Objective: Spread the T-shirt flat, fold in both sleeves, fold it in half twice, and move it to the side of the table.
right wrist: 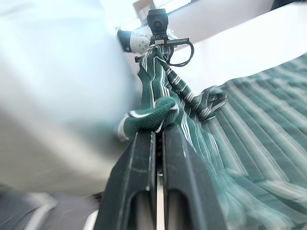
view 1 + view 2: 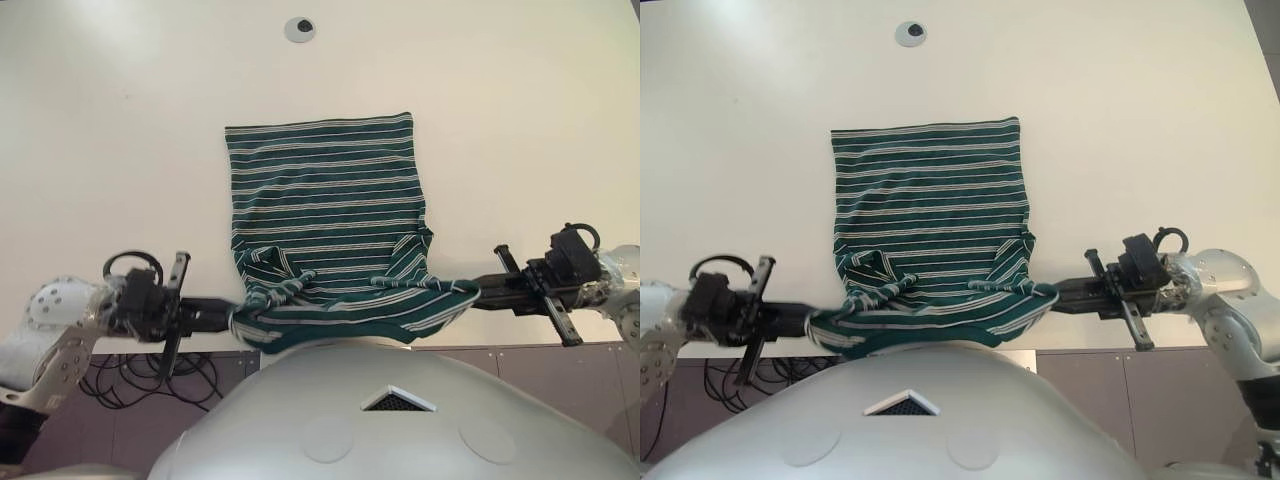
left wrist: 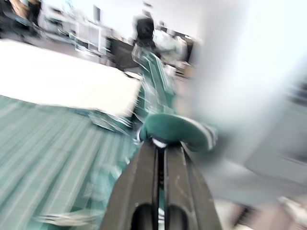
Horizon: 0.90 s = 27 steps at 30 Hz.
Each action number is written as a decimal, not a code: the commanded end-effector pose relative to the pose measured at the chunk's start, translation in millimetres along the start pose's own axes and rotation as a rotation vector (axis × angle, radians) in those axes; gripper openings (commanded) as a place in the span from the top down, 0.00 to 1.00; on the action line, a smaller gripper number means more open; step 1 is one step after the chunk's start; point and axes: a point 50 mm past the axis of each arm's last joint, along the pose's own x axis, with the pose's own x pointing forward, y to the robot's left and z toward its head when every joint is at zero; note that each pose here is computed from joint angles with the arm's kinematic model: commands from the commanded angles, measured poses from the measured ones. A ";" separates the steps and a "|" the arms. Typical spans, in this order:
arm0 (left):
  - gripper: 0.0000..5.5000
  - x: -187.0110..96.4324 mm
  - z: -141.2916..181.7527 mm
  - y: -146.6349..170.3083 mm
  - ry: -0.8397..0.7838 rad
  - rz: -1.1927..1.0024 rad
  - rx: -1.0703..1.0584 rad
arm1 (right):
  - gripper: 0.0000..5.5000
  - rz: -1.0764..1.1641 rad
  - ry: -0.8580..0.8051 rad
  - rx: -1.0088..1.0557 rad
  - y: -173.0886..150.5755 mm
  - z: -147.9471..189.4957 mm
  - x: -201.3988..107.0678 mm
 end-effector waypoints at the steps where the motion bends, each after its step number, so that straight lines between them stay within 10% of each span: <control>1: 1.00 -1.4 -0.9 57.6 0.060 0.313 0.150 | 1.00 -0.208 0.002 -0.065 -48.7 -3.9 10.9; 13: 1.00 7.0 -36.7 140.8 0.276 0.697 0.067 | 1.00 -0.618 0.057 -0.111 -154.3 7.6 35.2; 27: 0.65 -1.8 -11.8 196.6 0.008 0.982 -0.314 | 0.58 -0.902 -0.142 0.140 -207.1 30.0 48.9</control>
